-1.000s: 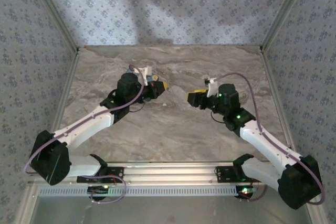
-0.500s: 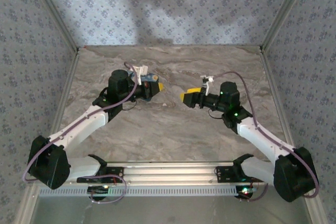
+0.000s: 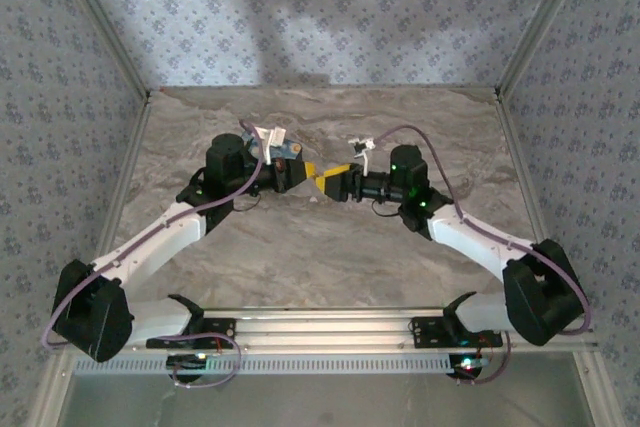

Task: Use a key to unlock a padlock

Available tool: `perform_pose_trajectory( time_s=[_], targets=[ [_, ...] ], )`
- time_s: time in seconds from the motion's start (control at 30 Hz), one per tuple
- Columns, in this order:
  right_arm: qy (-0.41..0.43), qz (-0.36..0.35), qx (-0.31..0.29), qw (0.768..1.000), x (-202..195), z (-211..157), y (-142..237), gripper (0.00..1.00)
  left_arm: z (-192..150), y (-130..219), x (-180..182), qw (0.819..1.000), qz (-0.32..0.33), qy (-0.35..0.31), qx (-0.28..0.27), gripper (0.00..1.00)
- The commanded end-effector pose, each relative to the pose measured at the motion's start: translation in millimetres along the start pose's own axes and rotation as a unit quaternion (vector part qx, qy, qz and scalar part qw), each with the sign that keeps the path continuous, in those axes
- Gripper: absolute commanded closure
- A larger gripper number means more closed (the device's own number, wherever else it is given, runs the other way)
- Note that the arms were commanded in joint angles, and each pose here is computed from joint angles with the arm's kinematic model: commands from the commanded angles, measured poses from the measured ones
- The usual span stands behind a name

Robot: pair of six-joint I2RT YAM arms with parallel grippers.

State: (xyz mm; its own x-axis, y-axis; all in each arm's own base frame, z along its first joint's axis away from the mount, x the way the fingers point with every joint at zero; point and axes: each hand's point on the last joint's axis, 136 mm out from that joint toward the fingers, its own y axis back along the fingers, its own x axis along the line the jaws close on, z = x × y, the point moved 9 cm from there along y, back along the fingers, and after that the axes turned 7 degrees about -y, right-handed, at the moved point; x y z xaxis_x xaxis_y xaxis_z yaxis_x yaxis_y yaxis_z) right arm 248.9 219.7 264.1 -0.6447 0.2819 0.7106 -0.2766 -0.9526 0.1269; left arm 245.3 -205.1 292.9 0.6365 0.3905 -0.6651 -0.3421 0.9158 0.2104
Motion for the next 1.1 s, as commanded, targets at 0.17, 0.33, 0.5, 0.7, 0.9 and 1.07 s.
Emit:
perform_pose_trajectory(
  time_s=[0.17, 0.33, 0.5, 0.7, 0.9, 1.07],
  targets=[
    [0.011, 0.025, -0.004, 1.0, 10.5, 12.2, -8.0, 0.55, 1.1, 3.4, -10.8, 0.999, -0.026, -0.021, -0.006, 1.0],
    [0.008, 0.022, -0.001, 1.0, 9.6, 10.8, -8.3, 0.7, 0.9, 2.6, -10.1, 1.0, -0.024, -0.02, -0.006, 1.0],
    [0.006, 0.014, 0.003, 1.0, 7.8, 8.9, -7.3, 0.82, 1.0, 2.0, -9.6, 1.0, -0.022, -0.02, -0.006, 1.0],
    [0.007, 0.006, 0.008, 1.0, 7.2, 7.2, -5.4, 0.98, 1.8, 1.4, -9.1, 1.0, -0.02, -0.02, -0.006, 1.0],
    [0.006, -0.03, 0.016, 0.999, 2.3, -0.5, 2.2, 1.0, 9.2, 7.3, -7.4, 0.999, 0.02, -0.028, -0.013, 0.77],
    [0.014, -0.092, 0.015, 0.996, -3.7, -8.6, 18.0, 1.0, 21.9, 21.3, 12.4, 0.992, 0.121, -0.026, -0.022, 0.46]
  ],
)
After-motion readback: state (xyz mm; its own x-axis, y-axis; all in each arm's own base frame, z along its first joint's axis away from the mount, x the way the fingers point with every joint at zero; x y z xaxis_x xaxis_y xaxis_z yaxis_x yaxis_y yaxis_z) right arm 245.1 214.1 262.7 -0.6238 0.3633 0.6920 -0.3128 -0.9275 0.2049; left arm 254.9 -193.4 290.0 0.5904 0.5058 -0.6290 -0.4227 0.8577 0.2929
